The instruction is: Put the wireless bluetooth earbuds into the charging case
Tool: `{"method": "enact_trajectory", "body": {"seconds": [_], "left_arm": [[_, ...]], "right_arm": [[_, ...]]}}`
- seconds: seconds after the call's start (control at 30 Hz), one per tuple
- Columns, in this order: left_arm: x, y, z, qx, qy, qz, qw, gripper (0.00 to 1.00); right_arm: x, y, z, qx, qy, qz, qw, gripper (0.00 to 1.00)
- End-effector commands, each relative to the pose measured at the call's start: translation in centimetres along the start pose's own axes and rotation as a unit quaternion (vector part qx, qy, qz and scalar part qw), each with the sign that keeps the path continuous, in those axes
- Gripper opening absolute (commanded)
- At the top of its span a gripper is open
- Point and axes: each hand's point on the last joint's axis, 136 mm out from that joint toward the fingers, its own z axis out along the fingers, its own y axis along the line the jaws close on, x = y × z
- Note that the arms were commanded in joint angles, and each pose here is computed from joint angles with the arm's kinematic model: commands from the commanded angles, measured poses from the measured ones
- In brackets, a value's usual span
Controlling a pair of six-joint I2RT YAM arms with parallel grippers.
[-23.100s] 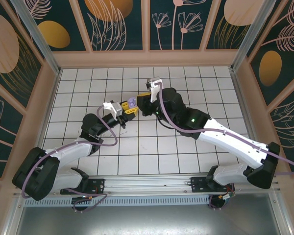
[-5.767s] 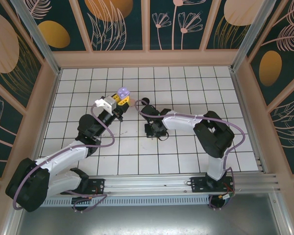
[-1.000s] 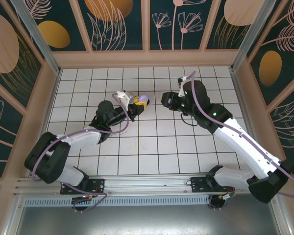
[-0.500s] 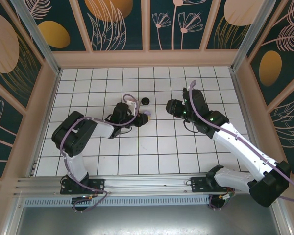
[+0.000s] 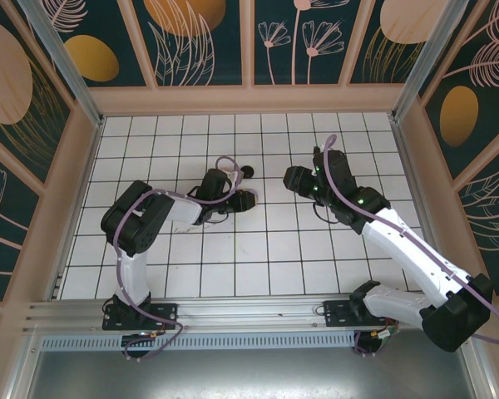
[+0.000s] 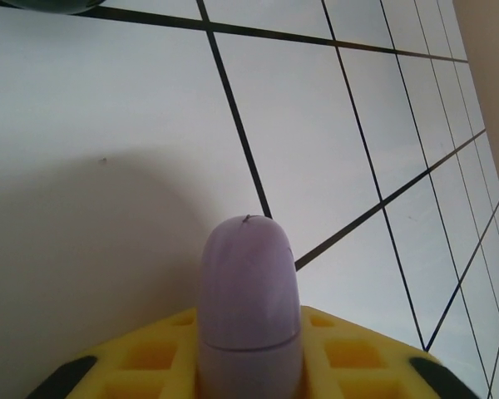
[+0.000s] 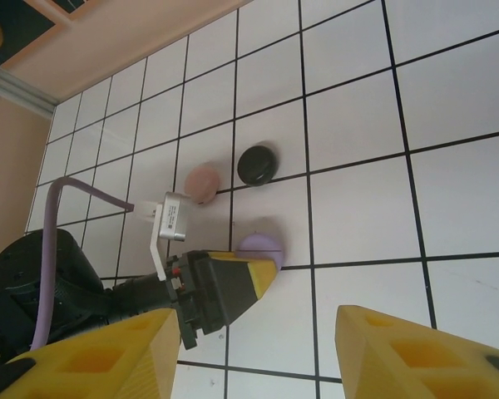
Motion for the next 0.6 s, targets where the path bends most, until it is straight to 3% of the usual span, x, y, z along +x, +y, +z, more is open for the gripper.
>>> {"method": "enact_trajectory", "body": {"seconds": [0.0,0.1,0.13,0.17,0.2,0.33,0.37,0.4,0.57], "left_arm": [[2.4,3.3,0.3,-0.06,0.039,-0.03,0.997,0.36],[2.2,3.2,-0.1,-0.068,0.037,-0.023,0.997,0.56],[2.0,3.2,-0.3,-0.071,0.034,-0.02,0.997,0.67],[1.6,3.1,-0.6,-0.076,0.029,-0.016,0.997,0.9],[1.3,3.1,-1.0,-0.081,0.025,-0.012,0.996,0.99],[-1.4,1.7,-3.6,-0.094,-0.01,0.015,0.995,0.98],[-2.3,1.0,-4.6,-0.096,-0.023,0.026,0.995,0.99],[-3.3,0.4,-5.6,-0.099,-0.038,0.036,0.994,0.99],[-7.9,-2.9,-11.5,-0.123,-0.118,0.093,0.981,0.99]], "right_arm": [[-1.7,0.7,-1.1,-0.011,-0.027,-0.003,1.0,0.55],[-2.2,0.7,-1.4,-0.012,-0.032,-0.005,0.999,0.6],[-2.4,0.7,-1.5,-0.011,-0.034,-0.004,0.999,0.62],[-2.5,0.6,-1.6,-0.009,-0.035,-0.005,0.999,0.64],[-2.7,0.4,-1.8,-0.007,-0.038,-0.005,0.999,0.67],[-3.2,-0.3,-2.2,0.002,-0.047,-0.01,0.999,0.85],[-3.7,-1.1,-2.3,0.011,-0.055,-0.006,0.998,0.96],[-4.2,-1.6,-2.5,0.018,-0.064,-0.006,0.998,0.99],[-6.6,-5.0,-3.1,0.08,-0.116,-0.01,0.99,0.99]]}}
